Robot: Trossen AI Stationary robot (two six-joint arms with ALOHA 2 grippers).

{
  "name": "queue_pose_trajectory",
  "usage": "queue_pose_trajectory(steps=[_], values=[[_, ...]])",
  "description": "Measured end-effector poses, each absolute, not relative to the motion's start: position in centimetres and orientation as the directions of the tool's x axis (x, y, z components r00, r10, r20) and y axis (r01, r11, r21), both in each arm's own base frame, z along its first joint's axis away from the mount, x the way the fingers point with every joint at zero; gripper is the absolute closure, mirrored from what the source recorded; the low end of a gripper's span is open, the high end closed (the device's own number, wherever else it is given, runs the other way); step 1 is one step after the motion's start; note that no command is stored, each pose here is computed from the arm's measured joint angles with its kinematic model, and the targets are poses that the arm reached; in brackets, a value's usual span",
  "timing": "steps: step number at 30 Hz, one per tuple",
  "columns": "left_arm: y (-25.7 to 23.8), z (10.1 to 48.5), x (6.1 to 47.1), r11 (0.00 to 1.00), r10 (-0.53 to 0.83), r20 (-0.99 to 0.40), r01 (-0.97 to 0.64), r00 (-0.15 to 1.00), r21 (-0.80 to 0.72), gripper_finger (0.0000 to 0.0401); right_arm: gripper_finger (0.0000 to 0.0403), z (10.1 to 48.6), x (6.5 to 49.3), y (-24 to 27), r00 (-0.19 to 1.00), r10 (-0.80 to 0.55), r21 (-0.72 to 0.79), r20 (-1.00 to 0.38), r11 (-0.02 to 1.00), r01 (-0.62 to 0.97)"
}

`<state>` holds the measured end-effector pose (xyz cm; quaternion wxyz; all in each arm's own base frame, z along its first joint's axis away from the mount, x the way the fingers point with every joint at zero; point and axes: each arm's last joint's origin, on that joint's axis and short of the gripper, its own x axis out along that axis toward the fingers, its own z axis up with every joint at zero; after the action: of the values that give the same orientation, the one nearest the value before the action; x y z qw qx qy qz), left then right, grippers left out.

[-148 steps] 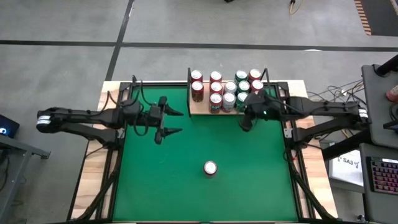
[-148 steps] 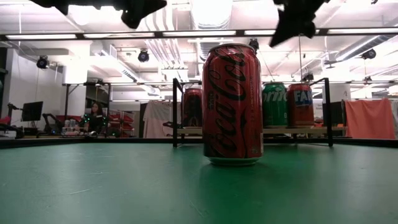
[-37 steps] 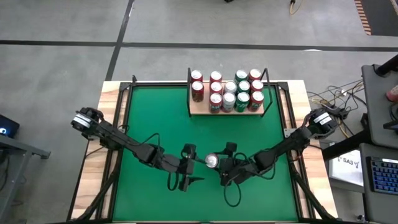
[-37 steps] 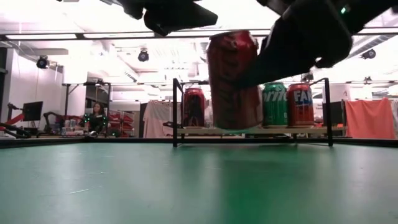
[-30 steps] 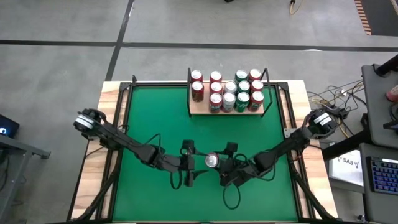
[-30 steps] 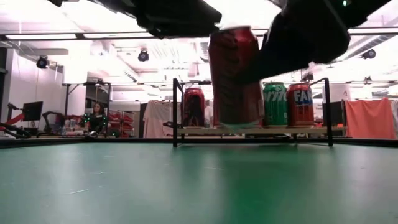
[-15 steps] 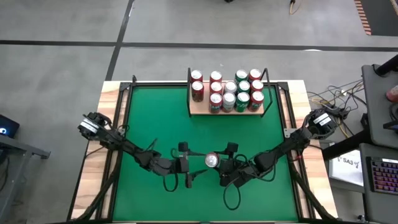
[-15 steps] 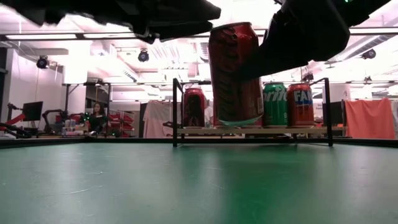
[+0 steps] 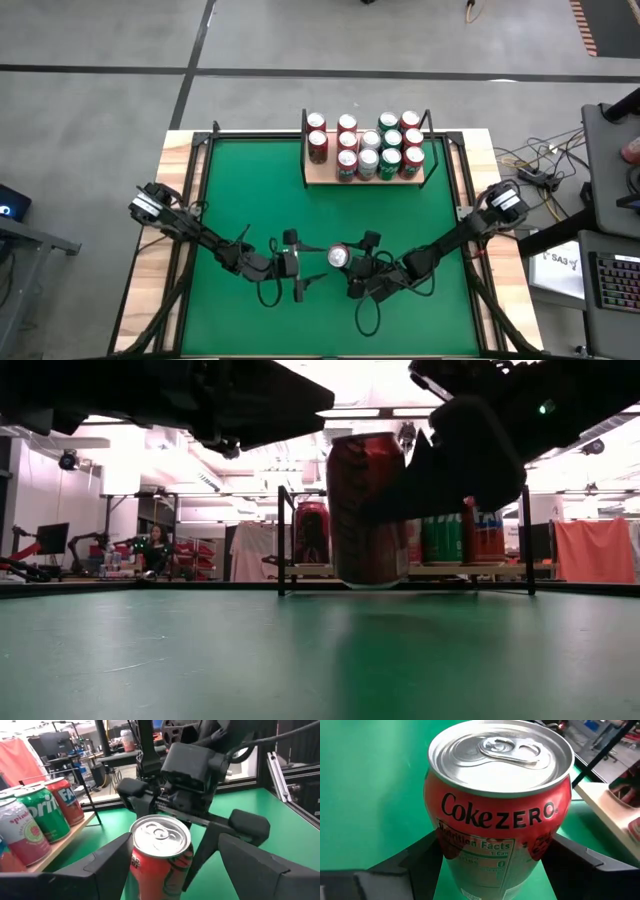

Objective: Place canned beverage on shelf
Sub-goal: Put the red-black soda can on the shelf aligned with the other red-black soda can

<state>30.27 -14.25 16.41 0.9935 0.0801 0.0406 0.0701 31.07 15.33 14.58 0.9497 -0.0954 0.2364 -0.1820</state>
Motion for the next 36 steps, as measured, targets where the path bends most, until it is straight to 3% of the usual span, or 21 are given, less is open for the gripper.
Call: queue_pose_trajectory(steps=[16,26,36], values=[[-13.6,16.2,30.4,0.986,0.134,-0.083,-0.124,0.987,0.115,0.0122,0.0127,15.6,31.8,15.6,0.860,-0.376,-0.280,-0.345,0.916,0.288],[-13.2,16.1,30.6,0.987,0.132,-0.094,-0.122,0.987,0.107,0.0076,0.0127,16.4,32.2,15.9,0.895,-0.325,-0.250,-0.304,0.934,0.255],[-13.4,16.7,31.2,0.985,0.147,-0.076,-0.139,0.986,0.102,0.0071,0.0127,16.6,32.5,15.6,0.898,-0.334,-0.265,-0.288,0.928,0.260]])
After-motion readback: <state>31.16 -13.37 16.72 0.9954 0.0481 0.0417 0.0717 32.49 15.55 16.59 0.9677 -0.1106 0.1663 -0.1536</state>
